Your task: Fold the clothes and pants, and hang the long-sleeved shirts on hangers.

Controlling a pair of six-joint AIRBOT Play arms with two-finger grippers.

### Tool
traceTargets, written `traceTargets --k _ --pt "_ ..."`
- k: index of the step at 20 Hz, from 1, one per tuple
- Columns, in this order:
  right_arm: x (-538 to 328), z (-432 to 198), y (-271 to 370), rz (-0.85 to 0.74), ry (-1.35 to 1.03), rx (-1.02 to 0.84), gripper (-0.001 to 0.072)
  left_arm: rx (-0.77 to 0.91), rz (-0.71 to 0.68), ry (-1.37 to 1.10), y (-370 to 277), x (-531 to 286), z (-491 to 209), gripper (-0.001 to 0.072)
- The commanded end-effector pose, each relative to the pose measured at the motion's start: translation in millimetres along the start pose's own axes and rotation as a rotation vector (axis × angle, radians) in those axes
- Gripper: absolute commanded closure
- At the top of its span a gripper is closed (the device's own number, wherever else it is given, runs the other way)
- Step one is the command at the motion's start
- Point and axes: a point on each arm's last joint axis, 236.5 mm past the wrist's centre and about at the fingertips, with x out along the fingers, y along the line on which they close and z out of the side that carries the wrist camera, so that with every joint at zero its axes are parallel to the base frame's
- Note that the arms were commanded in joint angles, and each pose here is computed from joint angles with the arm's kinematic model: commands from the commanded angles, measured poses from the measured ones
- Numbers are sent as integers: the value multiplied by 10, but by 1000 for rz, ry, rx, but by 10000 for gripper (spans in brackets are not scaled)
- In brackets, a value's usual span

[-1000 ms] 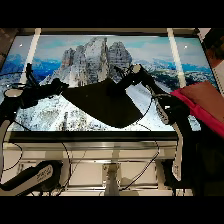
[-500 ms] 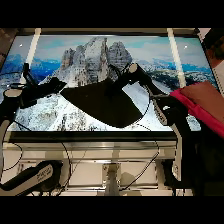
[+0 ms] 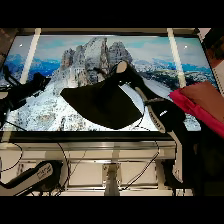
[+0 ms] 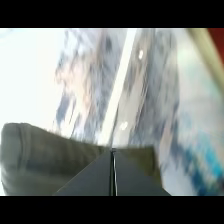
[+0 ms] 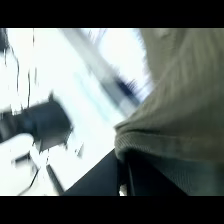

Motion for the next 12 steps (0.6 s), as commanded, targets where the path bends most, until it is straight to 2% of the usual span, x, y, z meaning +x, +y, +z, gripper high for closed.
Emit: traceTargets --k 1,2,3,4,8,12 --pt "698 -573 581 -10 208 -23 675 -95 -11 -94 101 -132 314 681" --pt "890 -758 717 -25 263 -18 558 -104 -9 -105 131 -158 355 673" --pt "1034 -890 817 -35 297 -39 403 -106 -6 -110 149 -170 373 673" --pt "1142 -1000 886 -45 325 -60 328 -107 -5 -112 157 -176 381 673" --pt "1065 -1147 878 -101 369 -80 328 -107 -6 -109 153 -175 375 672" --pt "454 -739 700 -159 201 -86 333 -92 -12 -97 136 -172 348 673"
